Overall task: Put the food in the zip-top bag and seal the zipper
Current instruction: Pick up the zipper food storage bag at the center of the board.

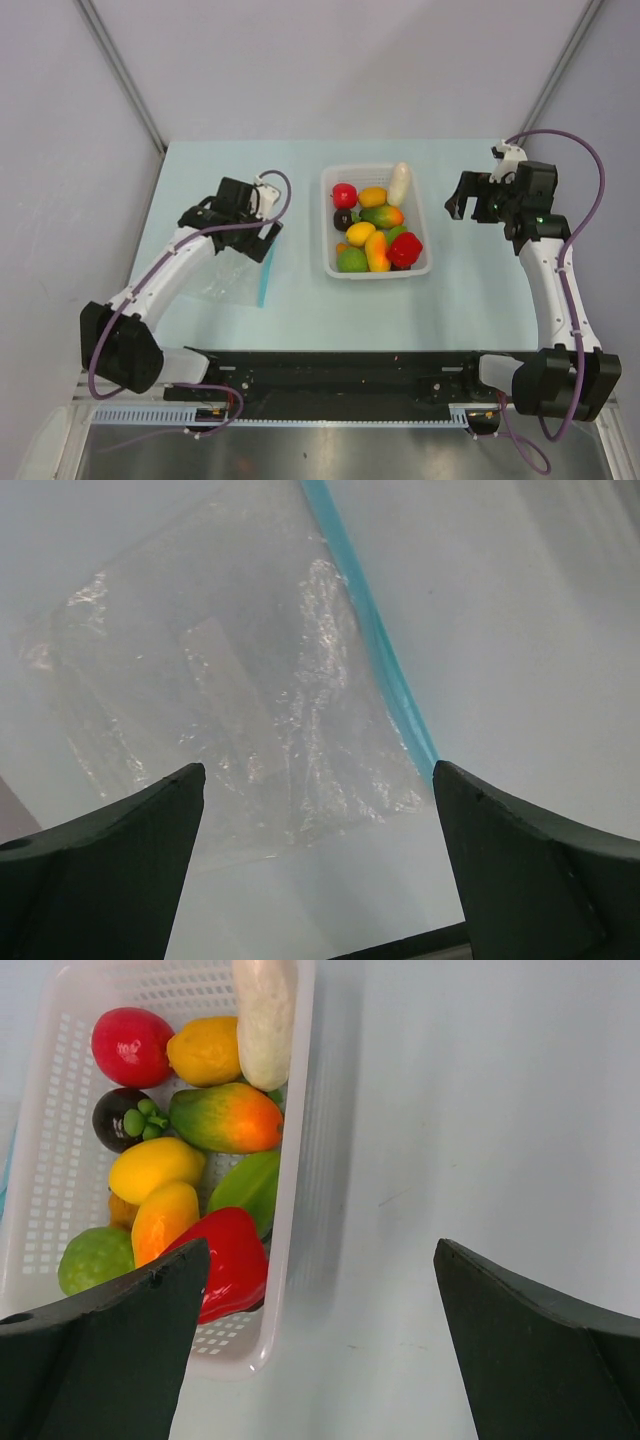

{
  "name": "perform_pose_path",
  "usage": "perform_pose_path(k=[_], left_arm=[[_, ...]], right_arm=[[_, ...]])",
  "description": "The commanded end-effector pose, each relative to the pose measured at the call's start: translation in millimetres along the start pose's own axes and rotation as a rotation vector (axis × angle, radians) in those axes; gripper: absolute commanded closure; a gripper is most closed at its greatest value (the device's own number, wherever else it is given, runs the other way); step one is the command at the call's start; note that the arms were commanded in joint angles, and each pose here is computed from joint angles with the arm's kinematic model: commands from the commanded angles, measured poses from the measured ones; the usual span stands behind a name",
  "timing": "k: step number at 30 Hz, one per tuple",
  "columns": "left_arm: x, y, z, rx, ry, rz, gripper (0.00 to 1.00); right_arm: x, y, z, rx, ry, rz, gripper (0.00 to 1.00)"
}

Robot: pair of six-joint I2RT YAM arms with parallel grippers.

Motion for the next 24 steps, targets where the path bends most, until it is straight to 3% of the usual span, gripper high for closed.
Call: perform_pose_path(k=[1,4,10,24], left_arm=[[22.1,-23.8,-8.8,0.03,0.079,0.006,0.0],[38.6,-33.1,-8.4,0.027,0.097,0.022,0.04],[69.2,-49.6,-8.6,0.023,0.141,0.0,0.23],[113.4,-42.3,-15.0,0.038,0.246,0.084,0.6]], right_arm=[[1.6,2.7,12.9,0.001,-0.043,0.011,0.0],[3.7,2.1,14.5,0.008,-0.038,0.007,0.0],[9.3,-2.0,11.6,0.008,-0.005,-0.006,0.0],[13.9,-3.5,11.8,0.012,0.026,-0.005,0.0]])
Point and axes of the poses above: each gripper's point midway between its finger pads, its own x axis out along the fingers, its own y axis along the line the jaws close on, z = x × y, the point moved 5 cm from there along -x, back along the fingers, and after that the axes turned 8 degrees about x, right-handed, at the moved point
